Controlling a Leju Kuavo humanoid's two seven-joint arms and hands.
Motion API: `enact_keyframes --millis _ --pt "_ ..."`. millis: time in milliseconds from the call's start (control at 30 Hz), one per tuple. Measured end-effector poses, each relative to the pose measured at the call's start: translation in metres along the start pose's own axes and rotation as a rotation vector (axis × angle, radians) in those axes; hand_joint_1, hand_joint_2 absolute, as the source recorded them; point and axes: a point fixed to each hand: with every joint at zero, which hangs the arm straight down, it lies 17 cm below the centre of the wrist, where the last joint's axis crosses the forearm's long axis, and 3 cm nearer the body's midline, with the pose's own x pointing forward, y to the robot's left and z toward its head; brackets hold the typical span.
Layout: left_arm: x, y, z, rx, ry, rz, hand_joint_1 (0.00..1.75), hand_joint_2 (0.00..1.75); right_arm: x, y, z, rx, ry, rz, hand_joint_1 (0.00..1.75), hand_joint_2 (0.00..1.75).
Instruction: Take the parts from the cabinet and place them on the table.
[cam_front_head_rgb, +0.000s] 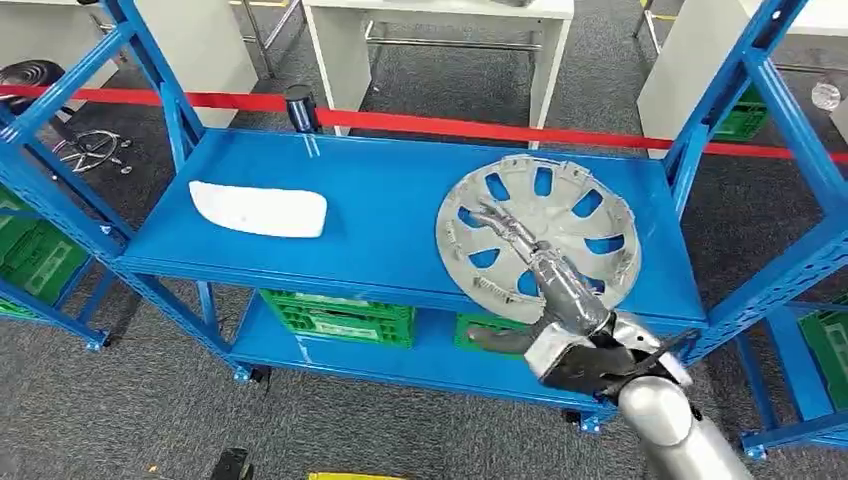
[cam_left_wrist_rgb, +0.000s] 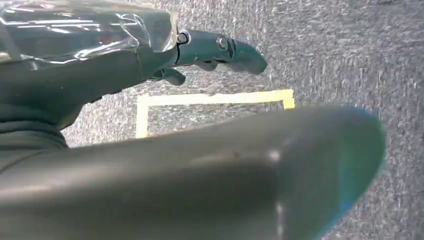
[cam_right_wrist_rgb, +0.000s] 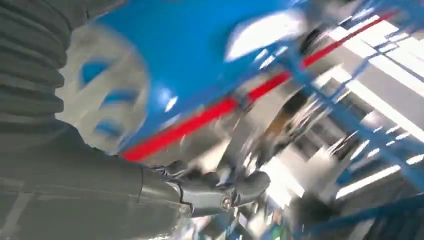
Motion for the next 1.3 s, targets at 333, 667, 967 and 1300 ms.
enact_keyframes --millis 333,667,967,1300 --pt "0.006 -0.001 -0.003 -0.013 0.0 -0.013 0.0 0.0 -0.03 0.025 0.015 0.11 0.026 0.244 0.0 1.75" --pt "0.019 -0.005 -0.006 -0.03 -0.017 -0.002 0.0 0.0 -0.081 0.065 0.053 0.398 0.112 0.277 0.0 1.75" --pt "0.019 -0.006 -0.006 -0.039 -0.019 -0.02 0.0 0.0 -0.113 0.067 0.084 0.513 0.194 0.268 0.0 1.75" --pt "0.019 -0.006 -0.006 -0.052 -0.015 -0.045 0.0 0.0 -0.137 0.063 0.109 0.569 0.264 0.292 0.0 1.75"
